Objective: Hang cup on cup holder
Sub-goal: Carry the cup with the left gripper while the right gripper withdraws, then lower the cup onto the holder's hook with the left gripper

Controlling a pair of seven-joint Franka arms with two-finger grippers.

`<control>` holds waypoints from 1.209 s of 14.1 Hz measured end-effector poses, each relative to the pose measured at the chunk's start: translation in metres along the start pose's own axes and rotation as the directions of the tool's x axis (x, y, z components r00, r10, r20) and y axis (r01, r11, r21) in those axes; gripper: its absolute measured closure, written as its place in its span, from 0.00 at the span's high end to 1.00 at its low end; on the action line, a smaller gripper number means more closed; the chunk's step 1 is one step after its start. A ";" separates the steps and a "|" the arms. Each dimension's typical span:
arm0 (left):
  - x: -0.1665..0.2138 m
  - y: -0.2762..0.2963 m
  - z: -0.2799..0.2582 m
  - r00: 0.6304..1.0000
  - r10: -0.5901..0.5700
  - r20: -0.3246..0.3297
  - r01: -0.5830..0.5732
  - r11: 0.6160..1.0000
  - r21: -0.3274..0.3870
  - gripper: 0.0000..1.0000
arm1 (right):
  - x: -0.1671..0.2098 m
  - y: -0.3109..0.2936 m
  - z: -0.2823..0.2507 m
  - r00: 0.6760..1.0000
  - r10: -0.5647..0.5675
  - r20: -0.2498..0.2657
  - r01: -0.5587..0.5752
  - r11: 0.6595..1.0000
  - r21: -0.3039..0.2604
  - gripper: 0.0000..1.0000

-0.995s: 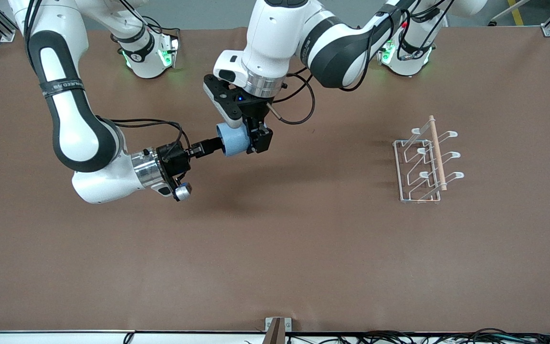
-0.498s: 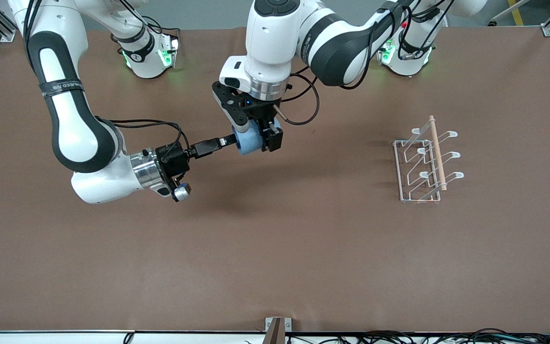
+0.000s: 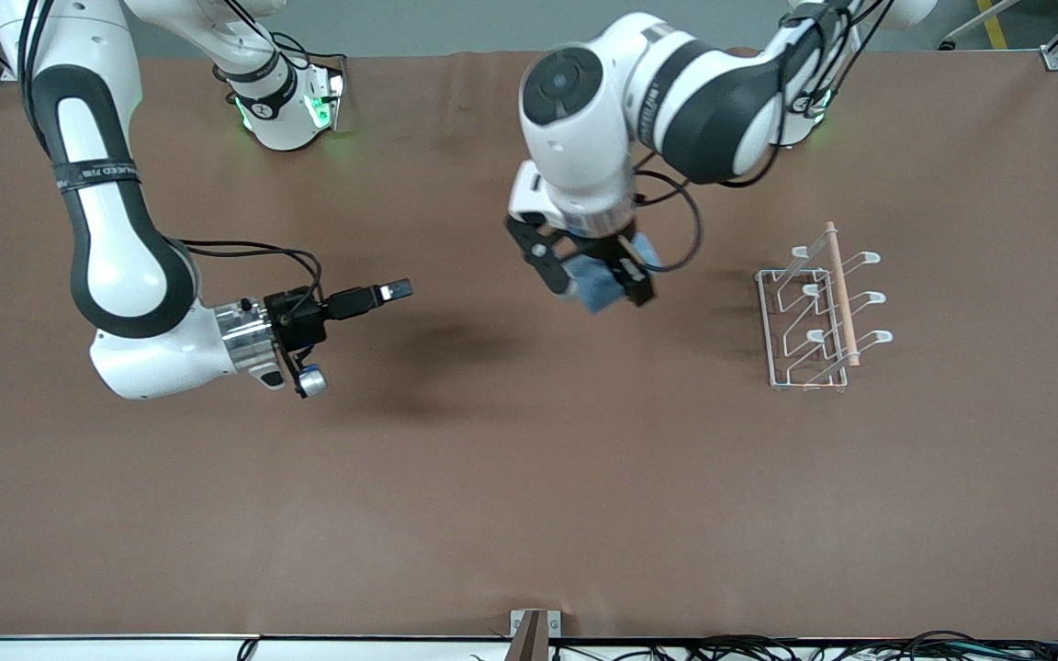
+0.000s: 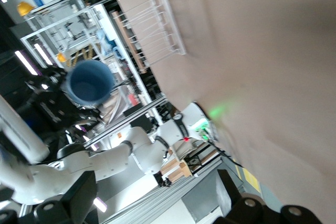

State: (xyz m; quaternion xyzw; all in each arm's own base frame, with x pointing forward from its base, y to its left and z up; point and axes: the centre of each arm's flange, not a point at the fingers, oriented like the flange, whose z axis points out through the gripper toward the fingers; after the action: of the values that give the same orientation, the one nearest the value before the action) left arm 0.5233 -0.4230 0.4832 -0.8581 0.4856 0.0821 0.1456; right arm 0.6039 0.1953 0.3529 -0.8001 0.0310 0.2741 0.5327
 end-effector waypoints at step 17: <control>-0.080 -0.061 0.220 0.560 -0.036 0.828 -0.370 0.883 0.289 0.79 | -0.119 -0.075 -0.243 0.862 -0.368 -0.349 -0.121 0.518 -0.846 1.00</control>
State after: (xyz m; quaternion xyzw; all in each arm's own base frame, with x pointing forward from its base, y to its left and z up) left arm 0.5343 -0.2557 0.3082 -0.6161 0.4503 0.3706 0.5294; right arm 0.6270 -0.0125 0.5407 -0.9971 -0.0318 0.0026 0.0686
